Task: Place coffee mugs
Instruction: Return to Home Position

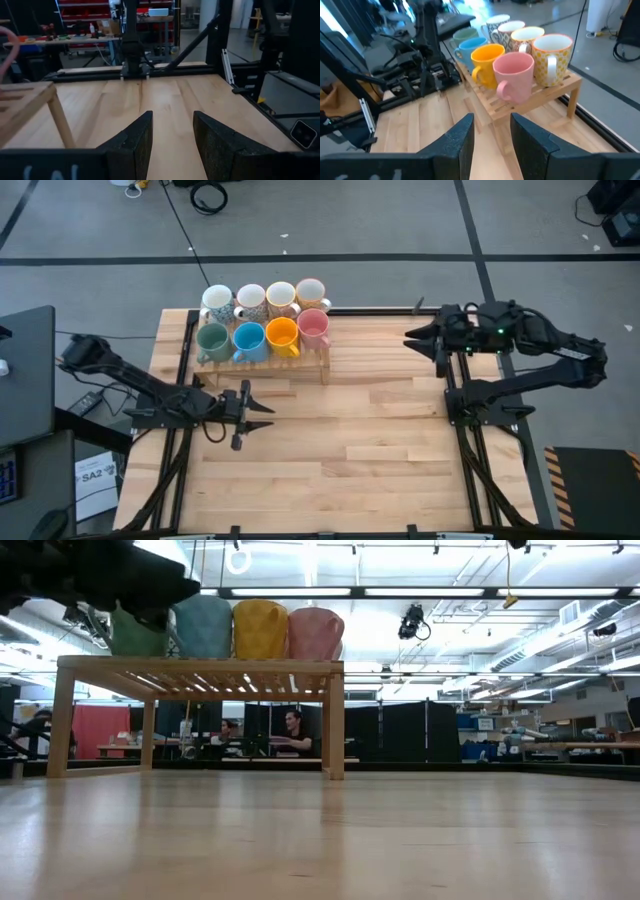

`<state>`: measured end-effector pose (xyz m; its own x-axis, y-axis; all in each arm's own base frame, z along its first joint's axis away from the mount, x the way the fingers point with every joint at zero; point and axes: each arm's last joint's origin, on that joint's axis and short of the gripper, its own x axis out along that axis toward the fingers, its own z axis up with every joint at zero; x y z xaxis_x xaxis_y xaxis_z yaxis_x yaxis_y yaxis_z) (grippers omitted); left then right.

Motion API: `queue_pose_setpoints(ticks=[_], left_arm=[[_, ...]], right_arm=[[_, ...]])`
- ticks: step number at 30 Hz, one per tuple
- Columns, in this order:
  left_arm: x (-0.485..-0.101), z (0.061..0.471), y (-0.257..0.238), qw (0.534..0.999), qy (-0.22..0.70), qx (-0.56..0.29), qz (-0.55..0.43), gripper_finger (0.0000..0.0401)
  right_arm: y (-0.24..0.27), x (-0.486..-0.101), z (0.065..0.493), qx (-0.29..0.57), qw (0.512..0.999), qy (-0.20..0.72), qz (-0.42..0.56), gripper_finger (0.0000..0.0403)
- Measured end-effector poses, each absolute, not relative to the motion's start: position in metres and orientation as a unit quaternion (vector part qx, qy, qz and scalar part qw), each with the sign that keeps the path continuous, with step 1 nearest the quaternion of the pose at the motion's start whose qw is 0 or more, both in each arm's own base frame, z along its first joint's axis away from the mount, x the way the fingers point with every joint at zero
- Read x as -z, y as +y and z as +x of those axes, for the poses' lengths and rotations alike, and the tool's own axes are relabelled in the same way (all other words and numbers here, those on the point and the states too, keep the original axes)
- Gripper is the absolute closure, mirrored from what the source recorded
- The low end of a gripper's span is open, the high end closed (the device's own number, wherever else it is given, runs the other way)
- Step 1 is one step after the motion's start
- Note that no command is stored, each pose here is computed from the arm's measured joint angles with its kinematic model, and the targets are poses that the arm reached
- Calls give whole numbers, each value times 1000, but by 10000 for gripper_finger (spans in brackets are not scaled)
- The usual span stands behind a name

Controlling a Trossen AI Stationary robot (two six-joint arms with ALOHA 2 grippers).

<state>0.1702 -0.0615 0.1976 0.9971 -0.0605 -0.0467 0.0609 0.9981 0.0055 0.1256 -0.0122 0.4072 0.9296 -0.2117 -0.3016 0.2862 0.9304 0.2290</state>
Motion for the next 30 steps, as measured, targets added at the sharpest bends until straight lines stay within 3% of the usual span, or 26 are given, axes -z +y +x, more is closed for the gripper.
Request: queue_pose_setpoints(ticks=[10,15,30], left_arm=[[-209,148,-52,999,25,24,33,253],[-216,135,-46,999,15,17,40,253],[-221,111,-36,999,6,17,39,253]], right_arm=[[-9,-378,92,99,984,69,131,270],[-6,-357,84,56,989,43,130,270],[-4,-290,63,30,994,-23,103,270]])
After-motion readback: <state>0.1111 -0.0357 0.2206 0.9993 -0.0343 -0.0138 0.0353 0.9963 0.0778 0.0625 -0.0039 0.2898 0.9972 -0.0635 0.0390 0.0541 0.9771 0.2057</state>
